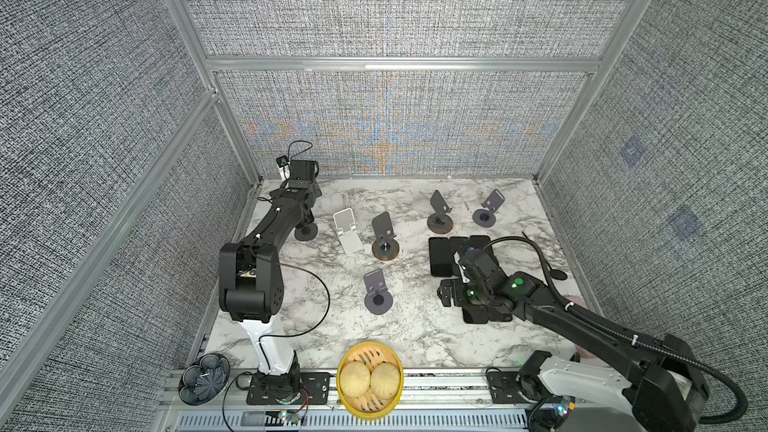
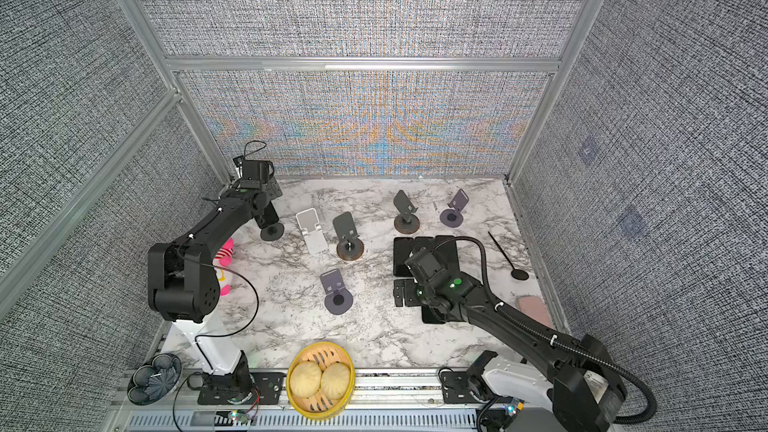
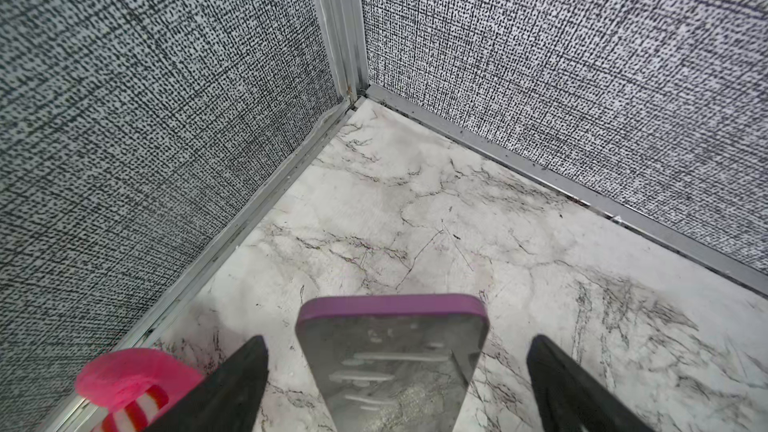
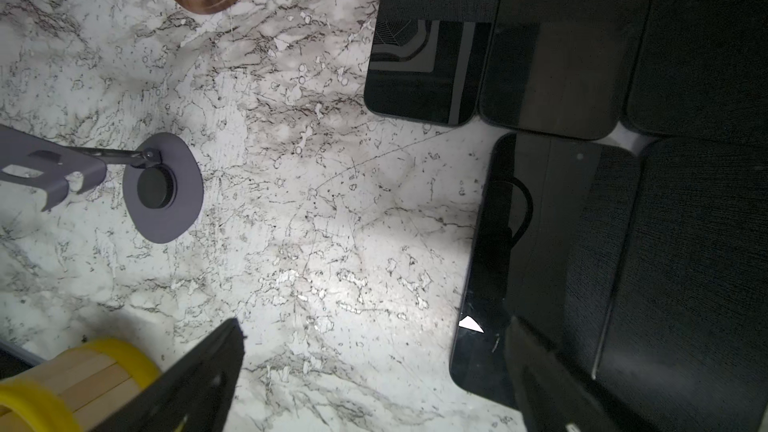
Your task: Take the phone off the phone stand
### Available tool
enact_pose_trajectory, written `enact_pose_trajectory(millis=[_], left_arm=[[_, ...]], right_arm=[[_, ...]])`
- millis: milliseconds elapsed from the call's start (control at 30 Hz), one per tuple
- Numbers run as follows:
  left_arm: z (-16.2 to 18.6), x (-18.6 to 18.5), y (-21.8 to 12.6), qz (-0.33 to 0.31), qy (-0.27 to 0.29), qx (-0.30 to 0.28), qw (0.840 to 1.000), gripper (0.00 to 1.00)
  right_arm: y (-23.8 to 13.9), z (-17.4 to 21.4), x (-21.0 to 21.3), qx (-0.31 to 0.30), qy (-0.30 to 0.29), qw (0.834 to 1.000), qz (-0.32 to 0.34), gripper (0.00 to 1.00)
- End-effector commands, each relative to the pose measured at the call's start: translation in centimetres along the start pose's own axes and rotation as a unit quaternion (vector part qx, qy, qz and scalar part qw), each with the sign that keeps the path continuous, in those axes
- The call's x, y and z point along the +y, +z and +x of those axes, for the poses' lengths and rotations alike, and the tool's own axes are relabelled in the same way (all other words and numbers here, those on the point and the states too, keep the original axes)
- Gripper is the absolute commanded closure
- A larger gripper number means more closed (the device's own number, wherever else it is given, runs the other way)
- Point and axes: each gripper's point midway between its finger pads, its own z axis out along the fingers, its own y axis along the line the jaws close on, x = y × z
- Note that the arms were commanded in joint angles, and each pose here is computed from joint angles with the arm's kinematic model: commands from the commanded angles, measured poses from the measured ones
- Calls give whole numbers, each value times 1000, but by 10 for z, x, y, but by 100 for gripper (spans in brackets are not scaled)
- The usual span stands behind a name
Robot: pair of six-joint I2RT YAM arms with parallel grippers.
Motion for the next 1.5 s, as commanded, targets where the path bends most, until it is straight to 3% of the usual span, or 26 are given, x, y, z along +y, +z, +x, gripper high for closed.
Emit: enact_pose_trajectory(millis=[0, 733, 1033, 1467], left_arm=[[2, 2, 7, -8, -11, 6, 1000, 2], [13, 5, 32, -9, 15, 32, 999, 2], [12, 9, 37, -27, 15, 39, 999, 36], [5, 12, 20, -21, 35, 46, 998, 39]], right_arm=[[1, 2, 1, 2, 0, 1000, -4, 1], [8, 1, 5, 12, -14, 1000, -6, 1], [8, 0, 4, 12, -14, 1000, -3, 1], [11, 3, 7, 16, -16, 1000, -13, 1]])
